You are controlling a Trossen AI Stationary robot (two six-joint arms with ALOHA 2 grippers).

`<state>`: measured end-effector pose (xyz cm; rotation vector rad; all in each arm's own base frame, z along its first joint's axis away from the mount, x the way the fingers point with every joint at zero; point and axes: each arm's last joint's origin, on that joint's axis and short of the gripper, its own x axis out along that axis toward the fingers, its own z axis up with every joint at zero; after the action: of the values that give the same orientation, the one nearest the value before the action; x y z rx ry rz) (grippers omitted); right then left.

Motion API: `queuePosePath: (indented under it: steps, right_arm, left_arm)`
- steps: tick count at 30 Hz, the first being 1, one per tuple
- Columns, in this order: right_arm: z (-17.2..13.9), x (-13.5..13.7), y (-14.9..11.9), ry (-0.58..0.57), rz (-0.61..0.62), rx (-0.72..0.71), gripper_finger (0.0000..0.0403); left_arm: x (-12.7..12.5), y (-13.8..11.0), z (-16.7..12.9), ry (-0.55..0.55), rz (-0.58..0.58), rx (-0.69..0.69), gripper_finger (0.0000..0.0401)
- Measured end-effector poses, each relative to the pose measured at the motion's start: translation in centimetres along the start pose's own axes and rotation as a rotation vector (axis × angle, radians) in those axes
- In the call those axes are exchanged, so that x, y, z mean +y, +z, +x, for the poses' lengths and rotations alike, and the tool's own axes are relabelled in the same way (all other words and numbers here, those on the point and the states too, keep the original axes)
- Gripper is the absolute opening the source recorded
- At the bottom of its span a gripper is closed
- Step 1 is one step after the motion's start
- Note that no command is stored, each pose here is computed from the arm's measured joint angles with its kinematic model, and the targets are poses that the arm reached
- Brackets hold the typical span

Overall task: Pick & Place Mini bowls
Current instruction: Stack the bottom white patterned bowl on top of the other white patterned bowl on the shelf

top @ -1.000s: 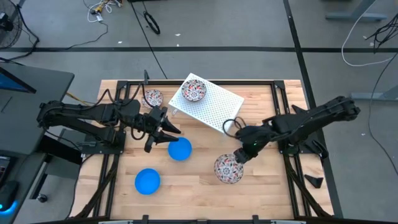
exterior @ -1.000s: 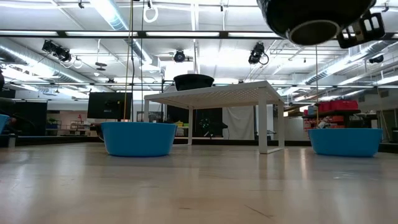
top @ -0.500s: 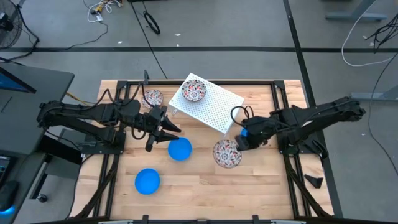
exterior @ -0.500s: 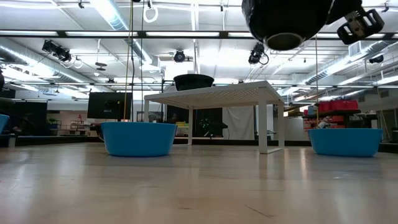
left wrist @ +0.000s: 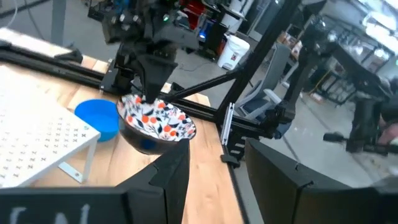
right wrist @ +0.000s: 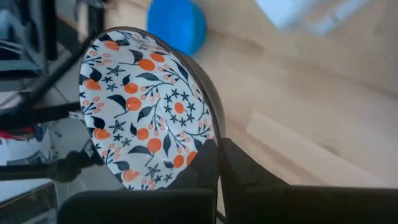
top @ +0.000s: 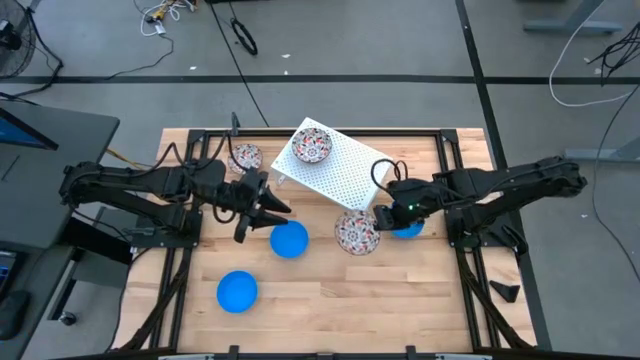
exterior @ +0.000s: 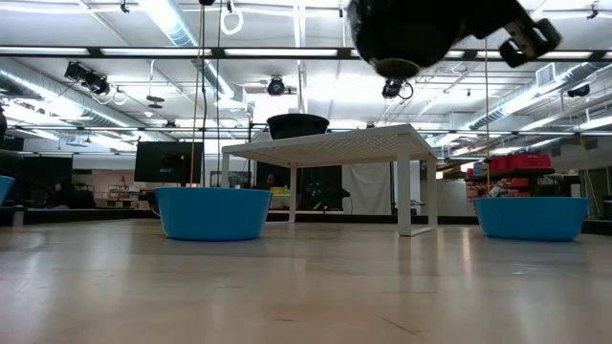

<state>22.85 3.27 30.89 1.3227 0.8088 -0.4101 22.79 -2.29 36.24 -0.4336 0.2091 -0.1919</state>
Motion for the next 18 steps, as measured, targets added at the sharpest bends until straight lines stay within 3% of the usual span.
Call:
queuePosePath:
  steps: [10,18]
  right_arm:
    - [-0.4,4.9,3.3,-0.077,-0.159,-0.074,0.0]
    - [0.2,9.6,5.7,-0.072,-0.307,-0.137,0.0]
  left_arm:
    - [0.6,0.3,-0.1,0.039,-0.205,-0.024,0.016]
    - [1.5,0.7,-0.3,0.097,-0.577,-0.085,0.016]
